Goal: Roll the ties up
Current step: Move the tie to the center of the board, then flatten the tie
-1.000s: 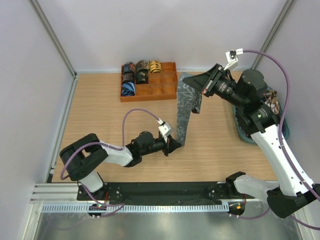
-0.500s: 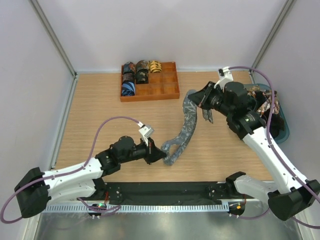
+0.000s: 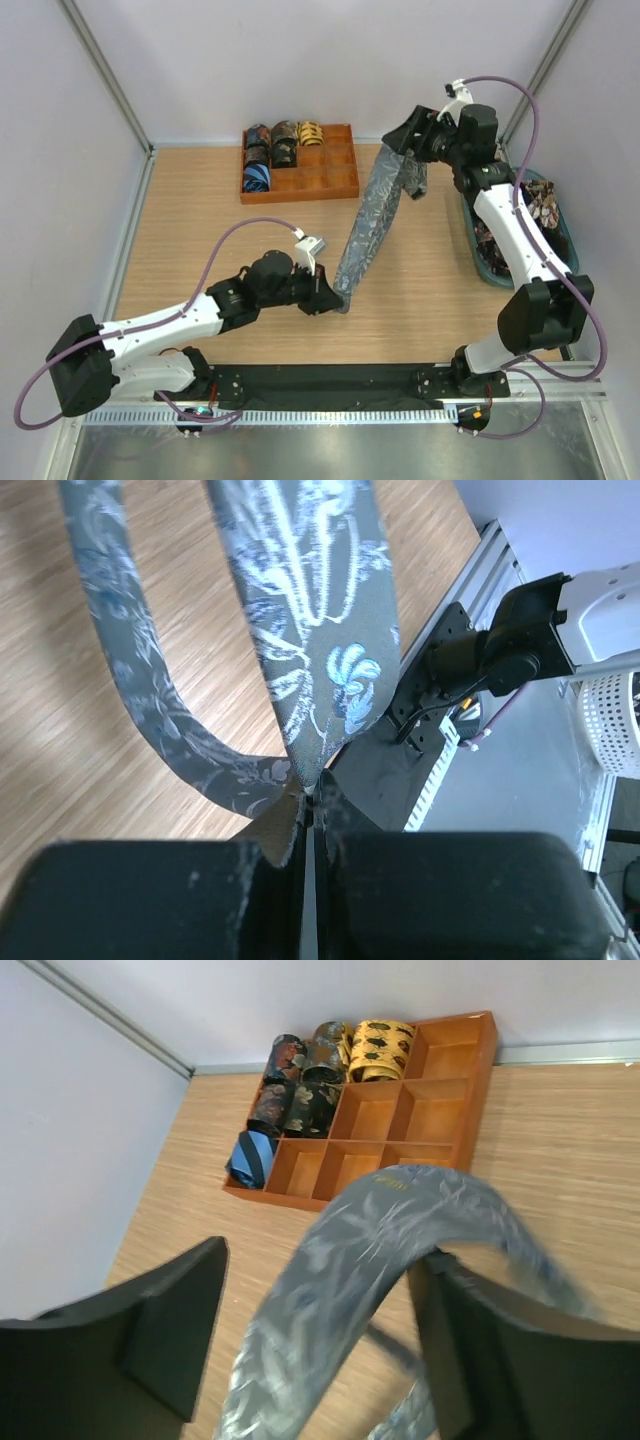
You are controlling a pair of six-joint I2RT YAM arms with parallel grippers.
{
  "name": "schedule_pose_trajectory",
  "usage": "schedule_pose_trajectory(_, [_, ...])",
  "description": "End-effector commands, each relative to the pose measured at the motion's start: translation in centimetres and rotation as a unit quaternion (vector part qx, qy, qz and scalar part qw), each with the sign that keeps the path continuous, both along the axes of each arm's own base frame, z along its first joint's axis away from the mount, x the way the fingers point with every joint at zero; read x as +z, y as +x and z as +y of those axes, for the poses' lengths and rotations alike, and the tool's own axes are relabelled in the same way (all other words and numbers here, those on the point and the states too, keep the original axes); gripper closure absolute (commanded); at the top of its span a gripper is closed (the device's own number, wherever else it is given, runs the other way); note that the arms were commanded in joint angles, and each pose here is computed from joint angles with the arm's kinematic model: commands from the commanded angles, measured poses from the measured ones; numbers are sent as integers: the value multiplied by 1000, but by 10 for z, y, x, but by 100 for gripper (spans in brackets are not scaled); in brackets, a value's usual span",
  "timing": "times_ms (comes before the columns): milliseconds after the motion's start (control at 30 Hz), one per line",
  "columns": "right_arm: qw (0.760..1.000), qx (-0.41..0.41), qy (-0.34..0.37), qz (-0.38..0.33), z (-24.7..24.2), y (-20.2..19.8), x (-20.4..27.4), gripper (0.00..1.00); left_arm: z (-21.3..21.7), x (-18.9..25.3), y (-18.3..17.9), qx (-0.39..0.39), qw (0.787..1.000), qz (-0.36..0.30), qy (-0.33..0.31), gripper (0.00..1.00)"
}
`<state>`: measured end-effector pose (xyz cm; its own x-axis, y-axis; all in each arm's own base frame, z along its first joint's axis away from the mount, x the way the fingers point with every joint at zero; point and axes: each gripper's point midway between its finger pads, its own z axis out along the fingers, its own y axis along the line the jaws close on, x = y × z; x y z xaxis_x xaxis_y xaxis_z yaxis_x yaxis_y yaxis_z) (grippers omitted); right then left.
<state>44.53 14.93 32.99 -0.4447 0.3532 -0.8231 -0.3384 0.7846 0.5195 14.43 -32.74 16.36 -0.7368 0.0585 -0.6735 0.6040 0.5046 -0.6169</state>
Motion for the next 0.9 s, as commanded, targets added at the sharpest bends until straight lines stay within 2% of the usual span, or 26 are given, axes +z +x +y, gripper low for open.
schedule_pose_trajectory(0, [999, -20, -28, -20, -5, 20, -8, 13, -6, -5, -4, -4, 999, 33, -3, 100])
schedule_pose_trajectory(67, [997, -48, -43, 34, -14, 22, -56, 7, 0, -17, -7, 2, 999, 44, 2, 98])
schedule_pose_trajectory(133, [993, -82, -56, 68, -26, 18, -93, 4, 7, -23, -6, 14, 999, 46, 10, 86])
schedule_pose_trajectory(200, [991, -93, -55, 83, -29, 12, -110, 4, 15, -32, -7, 17, 998, 51, 22, 83])
schedule_pose_trajectory(233, [991, -89, -51, 84, -28, 3, -121, 4, 19, -32, -5, 20, 998, 53, 25, 73])
schedule_pose_trajectory(300, [991, -83, -46, 91, -27, -6, -131, 4, 26, -36, -7, 22, 997, 59, 33, 76])
schedule_pose_trajectory(400, [989, -82, -49, 114, -29, -23, -151, 6, 35, -30, -7, 33, 997, 59, 23, 68])
schedule_pose_trajectory(533, [980, -98, -84, 153, -34, -42, -183, 8, 57, -34, 1, 70, 995, 60, 46, 48])
schedule_pose_trajectory(600, [975, -106, -98, 172, -36, -44, -197, 8, 61, -36, 2, 72, 994, 55, 54, 43])
schedule_pose_trajectory(633, [973, -107, -98, 177, -36, -42, -200, 8, 63, -40, 2, 70, 994, 54, 64, 36])
schedule_pose_trajectory(700, [970, -115, -102, 190, -37, -39, -208, 8, 62, -47, 1, 62, 993, 58, 79, 32])
schedule_pose_trajectory(733, [967, -121, -98, 201, -37, -34, -213, 9, 63, -51, 1, 60, 993, 59, 89, 27])
schedule_pose_trajectory(867, [963, -128, -80, 222, -30, -22, -226, 11, 60, -64, -1, 42, 990, 66, 116, 19])
